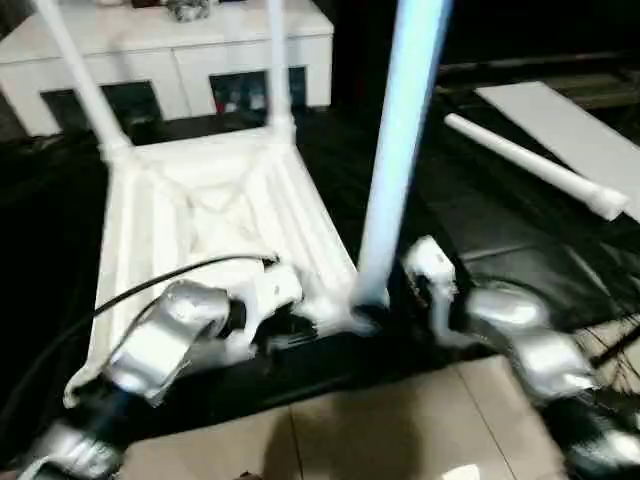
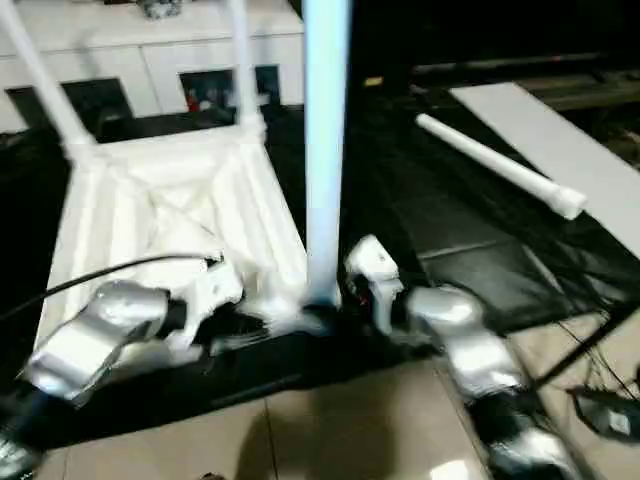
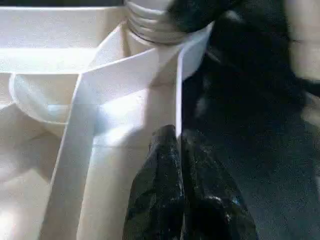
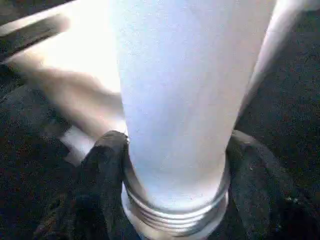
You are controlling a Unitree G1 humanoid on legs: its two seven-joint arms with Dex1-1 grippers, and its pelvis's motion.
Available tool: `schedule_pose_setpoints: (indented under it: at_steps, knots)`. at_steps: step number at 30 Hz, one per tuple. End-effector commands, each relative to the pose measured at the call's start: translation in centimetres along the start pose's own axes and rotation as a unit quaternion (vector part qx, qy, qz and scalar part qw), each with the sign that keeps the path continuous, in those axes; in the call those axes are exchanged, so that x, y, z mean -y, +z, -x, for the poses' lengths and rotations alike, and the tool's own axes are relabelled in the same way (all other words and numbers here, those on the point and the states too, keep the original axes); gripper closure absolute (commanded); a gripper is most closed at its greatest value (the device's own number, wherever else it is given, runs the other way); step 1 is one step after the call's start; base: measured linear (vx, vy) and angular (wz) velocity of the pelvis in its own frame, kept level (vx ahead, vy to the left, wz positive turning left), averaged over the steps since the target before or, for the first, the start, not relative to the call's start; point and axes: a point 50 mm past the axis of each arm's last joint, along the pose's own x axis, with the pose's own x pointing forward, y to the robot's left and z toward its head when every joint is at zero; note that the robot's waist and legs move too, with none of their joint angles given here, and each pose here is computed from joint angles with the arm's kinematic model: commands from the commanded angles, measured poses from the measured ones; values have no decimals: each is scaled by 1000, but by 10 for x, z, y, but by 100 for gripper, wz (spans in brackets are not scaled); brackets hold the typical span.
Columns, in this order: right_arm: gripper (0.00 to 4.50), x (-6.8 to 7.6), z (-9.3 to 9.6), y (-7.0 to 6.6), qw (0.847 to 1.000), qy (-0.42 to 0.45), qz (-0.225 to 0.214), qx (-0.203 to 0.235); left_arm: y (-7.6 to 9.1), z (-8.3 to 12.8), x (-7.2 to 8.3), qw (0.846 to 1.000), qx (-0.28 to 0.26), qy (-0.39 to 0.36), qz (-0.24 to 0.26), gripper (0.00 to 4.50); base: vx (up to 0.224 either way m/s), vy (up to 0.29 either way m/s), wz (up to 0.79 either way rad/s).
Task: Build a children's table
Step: Rotate leg to tighten
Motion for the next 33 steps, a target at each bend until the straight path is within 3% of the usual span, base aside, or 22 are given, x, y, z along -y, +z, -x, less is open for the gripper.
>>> schedule_pose_setpoints:
  at_steps: [1,3,5,6,7,8,10,11,14,18,21,24,25,28,33]
  knots:
    - [185,21,2,-14,989,-134,-51,-27,-12,-13,3,998,-22,42,49,450,-57,11,-6]
    - [185,19,-10,-18,974,-204,-92,-30,-4,-30,6,993,-7,87,85,450,0,0,0]
    - [185,16,-17,-18,968,-229,-101,-32,2,-38,6,989,1,110,94,450,0,0,0]
    - [185,7,-28,-16,964,-241,-104,-34,10,-47,9,986,12,130,99,450,0,0,0]
    - [185,6,-29,-15,964,-241,-105,-34,11,-48,9,986,13,132,100,450,0,0,0]
    - [185,-9,-44,-8,971,-220,-91,-27,22,-56,13,985,30,141,95,450,0,0,0]
    - [185,-15,-51,-4,974,-213,-74,-21,26,-59,13,985,34,145,89,450,0,0,0]
    - [130,-16,-52,-2,975,-214,-66,-19,26,-60,13,985,33,146,86,450,0,0,0]
    - [110,-18,-52,6,980,-185,-66,16,22,-54,7,986,26,149,74,450,0,0,0]
    - [74,-7,-44,14,978,-194,-54,46,16,-44,0,988,22,145,52,450,0,0,0]
    - [54,4,-34,19,980,-190,-3,50,11,-36,-1,994,28,106,24,450,0,0,0]
    - [41,5,-23,21,992,-115,24,45,1,-25,1,998,7,60,-4,450,0,0,0]
    - [41,4,-9,19,997,-35,62,34,-9,-14,0,999,-15,24,-38,450,0,0,0]
    - [41,-1,11,13,993,65,99,13,-17,-1,4,998,-29,-41,-47,450,0,0,0]
    - [41,-4,30,7,983,150,105,-11,-23,12,15,989,-42,-131,-56,450,0,0,0]
